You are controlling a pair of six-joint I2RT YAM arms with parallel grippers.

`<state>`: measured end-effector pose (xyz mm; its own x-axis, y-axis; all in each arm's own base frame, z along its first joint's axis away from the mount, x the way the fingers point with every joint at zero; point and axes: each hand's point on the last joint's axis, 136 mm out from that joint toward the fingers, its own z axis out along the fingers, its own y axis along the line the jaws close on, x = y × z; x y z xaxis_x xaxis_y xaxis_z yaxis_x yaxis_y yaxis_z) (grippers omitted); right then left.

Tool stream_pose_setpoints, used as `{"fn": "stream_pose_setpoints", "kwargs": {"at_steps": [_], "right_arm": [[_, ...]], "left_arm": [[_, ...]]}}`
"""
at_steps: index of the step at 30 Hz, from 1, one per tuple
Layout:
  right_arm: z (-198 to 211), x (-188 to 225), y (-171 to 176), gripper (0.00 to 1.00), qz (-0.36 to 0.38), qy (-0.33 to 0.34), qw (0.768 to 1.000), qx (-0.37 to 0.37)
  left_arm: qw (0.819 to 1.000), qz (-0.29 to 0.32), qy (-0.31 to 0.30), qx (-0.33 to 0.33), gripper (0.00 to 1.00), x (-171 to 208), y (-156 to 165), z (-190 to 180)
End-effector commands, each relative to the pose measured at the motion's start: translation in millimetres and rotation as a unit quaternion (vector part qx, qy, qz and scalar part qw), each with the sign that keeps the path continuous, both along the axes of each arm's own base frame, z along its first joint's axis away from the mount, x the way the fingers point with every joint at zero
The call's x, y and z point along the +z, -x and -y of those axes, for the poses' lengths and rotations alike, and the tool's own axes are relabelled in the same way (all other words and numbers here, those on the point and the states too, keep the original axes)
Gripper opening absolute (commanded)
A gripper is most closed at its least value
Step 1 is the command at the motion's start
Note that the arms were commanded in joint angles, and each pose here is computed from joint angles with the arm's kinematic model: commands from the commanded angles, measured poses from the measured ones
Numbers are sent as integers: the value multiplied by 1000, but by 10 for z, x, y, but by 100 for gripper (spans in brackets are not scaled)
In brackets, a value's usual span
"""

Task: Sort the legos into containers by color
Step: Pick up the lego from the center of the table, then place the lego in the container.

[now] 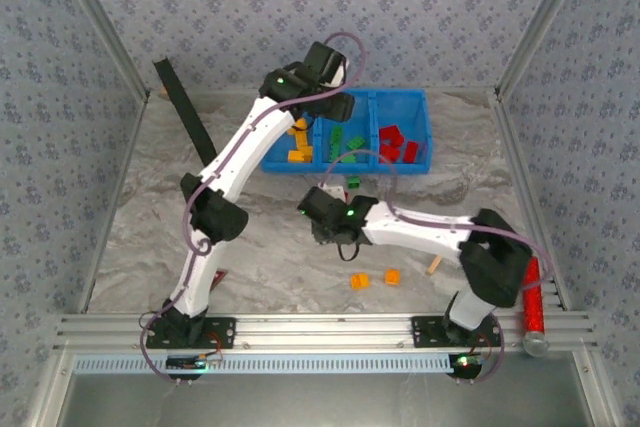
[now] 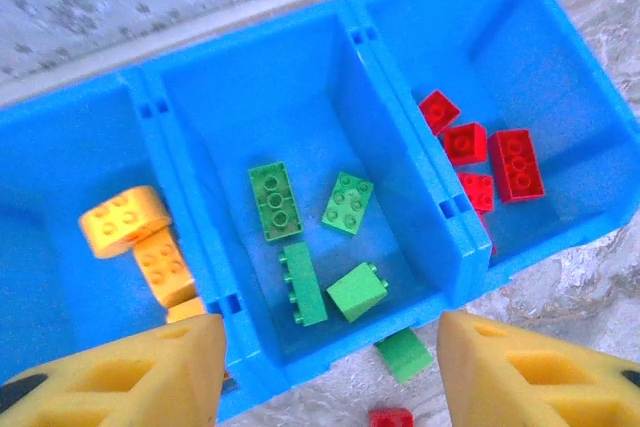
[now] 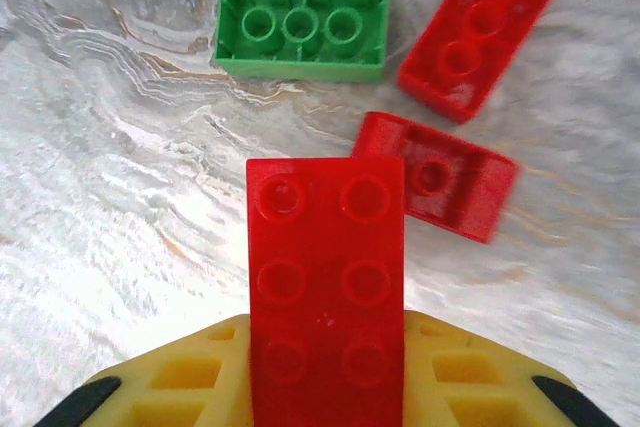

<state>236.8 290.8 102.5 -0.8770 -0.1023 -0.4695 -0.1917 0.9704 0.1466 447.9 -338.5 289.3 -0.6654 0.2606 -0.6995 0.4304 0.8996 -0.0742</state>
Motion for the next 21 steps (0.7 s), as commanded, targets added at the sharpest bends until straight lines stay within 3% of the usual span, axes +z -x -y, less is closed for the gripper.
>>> {"fn": "stream_pose_setpoints", "kwargs": {"at_steps": [1, 5, 11, 13, 21], "right_arm": [[461, 335, -44, 28, 17, 31, 999, 5], [1018, 791, -339, 28, 58, 33, 998, -21], [1626, 1119, -855, 28, 95, -1, 993, -70], [1718, 1293, -1097, 28, 116, -15, 990, -77], [1945, 1257, -1813, 29, 119, -11, 990, -79]], "left_arm": [[998, 1, -62, 3, 58, 8, 71, -349], [995, -1, -101, 14, 60, -102, 173, -619], [996, -31, -87, -3, 62, -353, 517, -731], [994, -57, -89, -8, 63, -553, 672, -763], [989, -133, -69, -19, 63, -1210, 1277, -660]]}}
